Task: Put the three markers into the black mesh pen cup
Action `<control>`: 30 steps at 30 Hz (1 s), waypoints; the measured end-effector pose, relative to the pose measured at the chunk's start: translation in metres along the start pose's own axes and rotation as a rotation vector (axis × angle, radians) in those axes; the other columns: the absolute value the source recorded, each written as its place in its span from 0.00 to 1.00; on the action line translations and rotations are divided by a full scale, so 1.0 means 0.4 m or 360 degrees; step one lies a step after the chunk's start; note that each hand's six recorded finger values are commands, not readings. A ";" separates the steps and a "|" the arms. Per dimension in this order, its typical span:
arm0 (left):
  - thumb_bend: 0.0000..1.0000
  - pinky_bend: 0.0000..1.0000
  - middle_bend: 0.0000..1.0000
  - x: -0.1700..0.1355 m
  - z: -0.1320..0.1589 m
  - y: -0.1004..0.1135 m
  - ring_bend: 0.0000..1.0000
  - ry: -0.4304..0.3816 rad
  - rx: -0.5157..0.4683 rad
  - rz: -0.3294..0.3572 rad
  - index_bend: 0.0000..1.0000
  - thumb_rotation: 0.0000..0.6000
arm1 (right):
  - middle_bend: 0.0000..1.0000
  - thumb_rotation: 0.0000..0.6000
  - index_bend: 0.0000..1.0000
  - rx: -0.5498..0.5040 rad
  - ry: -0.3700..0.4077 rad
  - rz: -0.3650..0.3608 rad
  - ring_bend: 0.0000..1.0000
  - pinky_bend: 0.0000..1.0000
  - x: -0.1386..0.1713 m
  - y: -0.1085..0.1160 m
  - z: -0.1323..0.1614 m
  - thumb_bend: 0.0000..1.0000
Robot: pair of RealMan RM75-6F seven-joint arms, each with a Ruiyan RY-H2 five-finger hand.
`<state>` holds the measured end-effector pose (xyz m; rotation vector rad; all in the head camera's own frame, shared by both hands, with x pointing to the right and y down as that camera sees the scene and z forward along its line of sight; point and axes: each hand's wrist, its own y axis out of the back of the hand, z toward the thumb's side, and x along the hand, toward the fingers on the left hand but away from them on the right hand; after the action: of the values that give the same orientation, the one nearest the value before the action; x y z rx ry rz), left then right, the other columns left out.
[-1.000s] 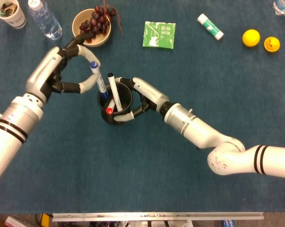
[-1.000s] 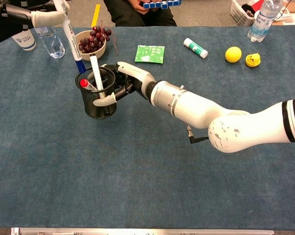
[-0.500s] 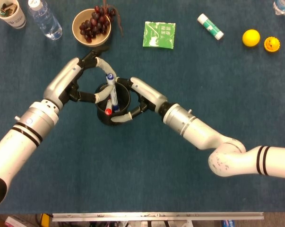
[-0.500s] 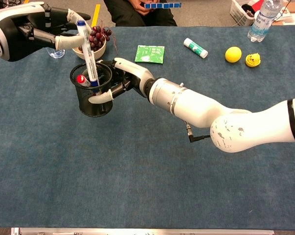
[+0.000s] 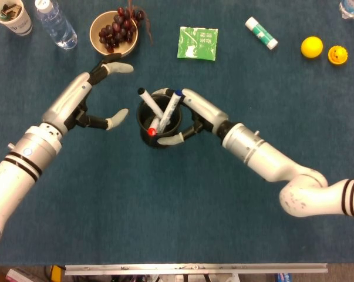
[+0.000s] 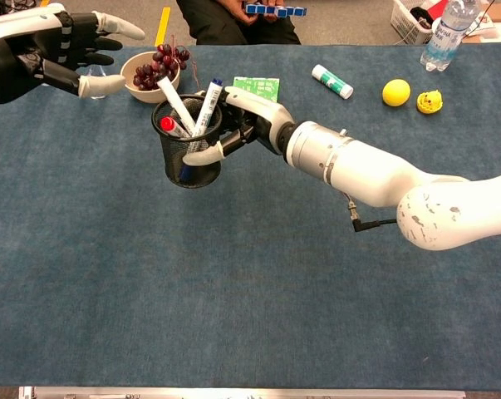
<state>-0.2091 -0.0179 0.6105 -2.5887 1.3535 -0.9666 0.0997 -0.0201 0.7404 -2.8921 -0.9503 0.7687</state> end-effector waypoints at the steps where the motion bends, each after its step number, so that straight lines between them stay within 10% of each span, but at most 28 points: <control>1: 0.35 0.03 0.00 -0.003 -0.005 0.003 0.00 0.0002 0.0009 0.0007 0.17 1.00 | 0.45 1.00 0.55 0.0005 -0.0006 -0.0005 0.34 0.30 0.006 0.006 -0.005 0.36; 30: 0.35 0.02 0.00 -0.036 -0.061 -0.009 0.00 0.0043 0.0036 -0.0055 0.17 1.00 | 0.45 1.00 0.55 0.0233 -0.0079 -0.0056 0.32 0.26 0.054 0.016 -0.188 0.36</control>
<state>-0.2259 0.0007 0.6241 -2.6004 1.3001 -1.0195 0.1521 -0.0022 0.7961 -2.7366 -0.9057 0.8721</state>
